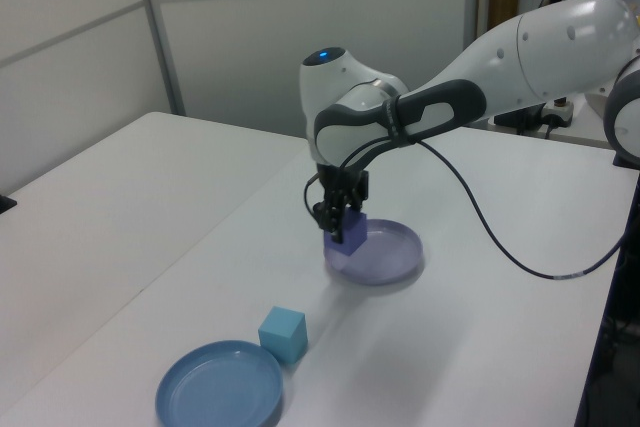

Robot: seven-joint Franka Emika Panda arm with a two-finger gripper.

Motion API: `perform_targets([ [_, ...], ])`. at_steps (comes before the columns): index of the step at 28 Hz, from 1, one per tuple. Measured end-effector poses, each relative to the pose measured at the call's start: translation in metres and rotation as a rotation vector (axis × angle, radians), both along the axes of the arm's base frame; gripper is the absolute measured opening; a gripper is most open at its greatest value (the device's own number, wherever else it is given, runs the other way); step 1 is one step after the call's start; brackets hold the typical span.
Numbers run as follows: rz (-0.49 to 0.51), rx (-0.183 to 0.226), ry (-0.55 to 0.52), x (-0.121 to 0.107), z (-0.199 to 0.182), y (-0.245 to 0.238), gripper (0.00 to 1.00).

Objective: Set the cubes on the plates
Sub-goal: 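Carry the purple cube onto the lavender plate and lower it, then open the gripper to release the purple cube and rise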

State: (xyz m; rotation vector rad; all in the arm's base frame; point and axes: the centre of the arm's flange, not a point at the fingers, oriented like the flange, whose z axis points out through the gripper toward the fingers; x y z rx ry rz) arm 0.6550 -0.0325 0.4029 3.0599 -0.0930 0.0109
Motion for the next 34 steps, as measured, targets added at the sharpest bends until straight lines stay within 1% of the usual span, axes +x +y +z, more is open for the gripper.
perform_targets([
  [2, 0.001, -0.003, 0.019, -0.003, -0.009, -0.019, 0.6],
  [5, 0.008, -0.013, 0.047, -0.006, -0.023, -0.034, 0.6],
  [8, 0.011, -0.019, 0.069, -0.005, -0.036, -0.039, 0.6],
  [12, 0.015, -0.02, 0.075, -0.005, -0.04, -0.037, 0.6],
  [14, 0.017, -0.02, 0.075, -0.005, -0.04, -0.036, 0.64],
  [16, 0.017, -0.021, 0.074, -0.005, -0.04, -0.036, 0.73],
  [18, 0.017, -0.021, 0.074, -0.005, -0.04, -0.036, 0.78],
  [20, 0.017, -0.021, 0.073, -0.004, -0.039, -0.036, 0.86],
  [21, 0.017, -0.021, 0.071, -0.004, -0.038, -0.036, 0.93],
  [23, 0.017, -0.021, 0.069, -0.004, -0.037, -0.036, 0.98],
  [24, 0.017, -0.021, 0.068, -0.003, -0.036, -0.036, 1.0],
  [29, 0.039, -0.013, 0.058, -0.002, -0.028, -0.02, 1.0],
  [34, 0.094, 0.031, 0.057, -0.002, -0.023, 0.034, 1.0],
])
